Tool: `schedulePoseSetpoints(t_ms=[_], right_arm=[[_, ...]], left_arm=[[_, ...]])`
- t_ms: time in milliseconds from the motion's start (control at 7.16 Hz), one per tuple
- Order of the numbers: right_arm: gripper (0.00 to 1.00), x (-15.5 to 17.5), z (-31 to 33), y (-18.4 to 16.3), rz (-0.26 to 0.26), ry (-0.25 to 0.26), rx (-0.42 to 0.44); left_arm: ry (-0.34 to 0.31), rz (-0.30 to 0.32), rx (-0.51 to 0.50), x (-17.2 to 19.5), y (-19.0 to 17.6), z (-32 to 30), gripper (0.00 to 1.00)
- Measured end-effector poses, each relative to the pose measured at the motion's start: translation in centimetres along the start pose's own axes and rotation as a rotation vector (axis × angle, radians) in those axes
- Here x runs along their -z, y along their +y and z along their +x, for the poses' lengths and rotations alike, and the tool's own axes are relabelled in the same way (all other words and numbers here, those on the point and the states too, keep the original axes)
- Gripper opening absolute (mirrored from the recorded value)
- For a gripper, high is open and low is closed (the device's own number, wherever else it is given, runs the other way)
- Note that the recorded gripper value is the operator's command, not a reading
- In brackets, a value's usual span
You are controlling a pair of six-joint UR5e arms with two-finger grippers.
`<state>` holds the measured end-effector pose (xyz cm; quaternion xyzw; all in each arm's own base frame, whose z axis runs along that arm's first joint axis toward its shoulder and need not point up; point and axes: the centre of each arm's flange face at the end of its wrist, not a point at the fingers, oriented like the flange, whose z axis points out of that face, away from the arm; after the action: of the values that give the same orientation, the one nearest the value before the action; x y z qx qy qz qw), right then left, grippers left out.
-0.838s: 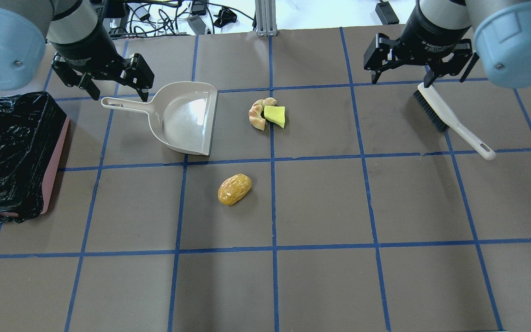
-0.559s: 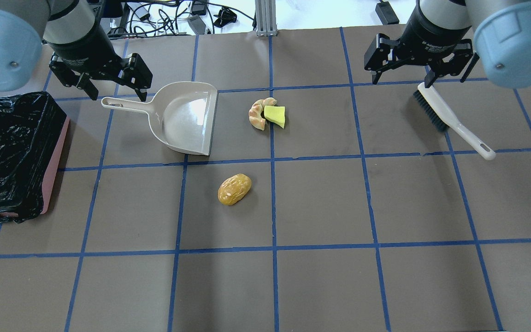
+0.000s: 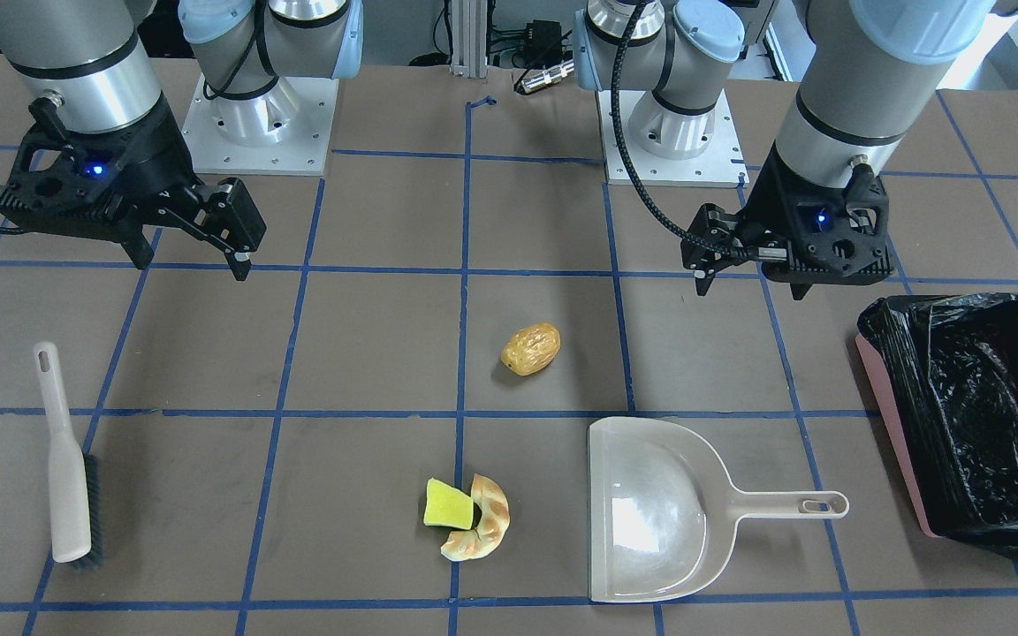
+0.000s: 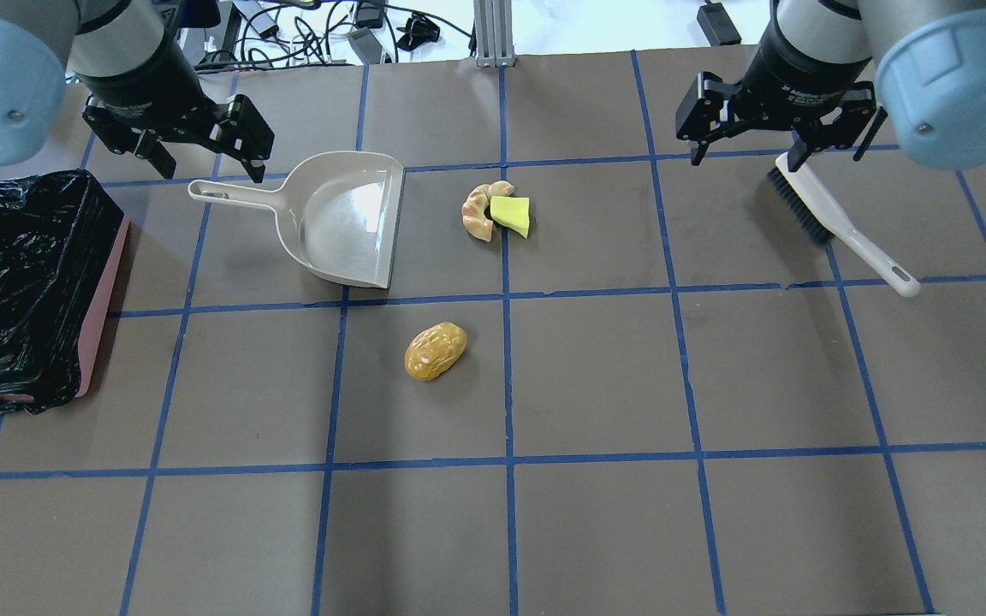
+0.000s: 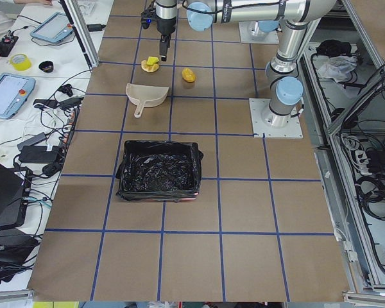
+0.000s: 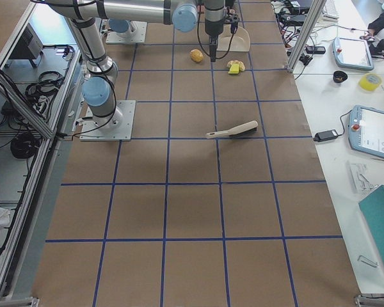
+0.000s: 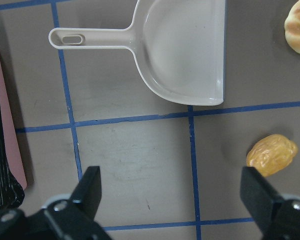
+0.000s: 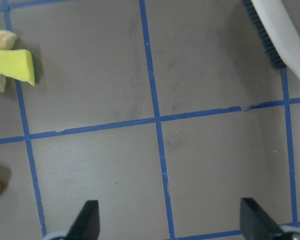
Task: Sweep and dump trash into bin
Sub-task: 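Lower the left gripper to the dustpan handle while the right reaches the brush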
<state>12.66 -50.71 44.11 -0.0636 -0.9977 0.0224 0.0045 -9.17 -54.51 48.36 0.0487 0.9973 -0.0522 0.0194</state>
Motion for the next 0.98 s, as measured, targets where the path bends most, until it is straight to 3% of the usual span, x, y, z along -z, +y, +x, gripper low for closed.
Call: schedulePoseSetpoints(t_ms=[140,279,419,698,838,977], right_arm=[[1.00,-2.9,0.8,0.4,-0.039,0.020,0.012],[1.00,-6.0,2.2,0.6,-0.075,0.033,0.034],[1.00,-8.6,4.2,0.6,-0.112,0.035,0.078],[1.00,-11.7,10.9,-0.6,-0.153,0.012,0.273],[1.00,-12.6,14.5,-1.0,-0.166,0.022,0.332],[0.99,-13.4,17.8,-1.1,-0.176,0.043,0.391]], left_arm=[[-0.001,0.015,0.032,0.4,0.0,-0.3,1.00],[-0.001,0.030,0.149,0.3,-0.3,-1.1,1.00],[0.001,0.040,0.349,-0.5,-0.9,-2.9,1.00],[0.007,0.076,0.693,-2.5,-2.2,-6.1,1.00],[0.015,0.113,0.890,-4.3,-3.1,-6.9,1.00],[0.022,0.111,1.085,-6.9,-3.5,-7.3,1.00]])
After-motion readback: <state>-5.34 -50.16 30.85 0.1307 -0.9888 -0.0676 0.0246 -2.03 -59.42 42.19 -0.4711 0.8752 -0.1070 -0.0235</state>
